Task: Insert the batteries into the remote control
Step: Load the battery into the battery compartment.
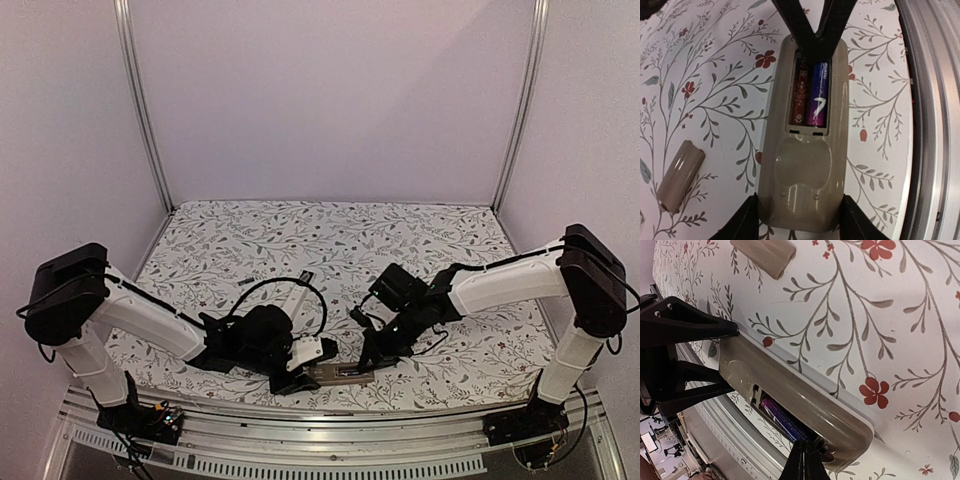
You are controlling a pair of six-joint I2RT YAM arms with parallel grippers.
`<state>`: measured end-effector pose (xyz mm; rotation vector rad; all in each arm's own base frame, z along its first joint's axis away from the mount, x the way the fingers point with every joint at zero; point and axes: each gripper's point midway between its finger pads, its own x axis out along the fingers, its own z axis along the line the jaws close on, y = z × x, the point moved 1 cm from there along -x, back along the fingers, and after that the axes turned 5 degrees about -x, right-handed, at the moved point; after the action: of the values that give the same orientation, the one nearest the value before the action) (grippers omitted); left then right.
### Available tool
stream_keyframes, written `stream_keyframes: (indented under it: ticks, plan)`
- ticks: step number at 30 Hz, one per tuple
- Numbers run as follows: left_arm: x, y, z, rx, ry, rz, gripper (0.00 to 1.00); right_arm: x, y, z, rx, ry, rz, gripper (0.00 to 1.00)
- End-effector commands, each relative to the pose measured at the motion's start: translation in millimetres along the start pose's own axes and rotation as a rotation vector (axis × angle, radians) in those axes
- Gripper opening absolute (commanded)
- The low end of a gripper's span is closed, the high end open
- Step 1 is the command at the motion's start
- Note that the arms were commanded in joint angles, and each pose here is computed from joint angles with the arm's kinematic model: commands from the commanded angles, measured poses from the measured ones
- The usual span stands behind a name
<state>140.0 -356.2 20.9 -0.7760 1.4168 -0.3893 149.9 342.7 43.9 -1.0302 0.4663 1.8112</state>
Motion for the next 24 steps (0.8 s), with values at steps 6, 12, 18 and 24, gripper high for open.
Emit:
stream_keyframes:
  ticks: [6,12,18,24]
  plan:
    - [11,-2,-1,-0.043,0.006,0.007,0.39,23,36,-12,-0.004,0.114,0.13,0.02]
    - [11,2,2,-0.031,-0.012,0.025,0.39,13,41,-13,-0.033,0.159,0.165,0.07]
    - [10,10,4,-0.006,-0.037,0.061,0.4,3,34,-4,-0.078,0.158,0.168,0.09]
    - [8,10,3,0.007,-0.032,0.058,0.41,-16,13,17,-0.131,0.11,0.108,0.11]
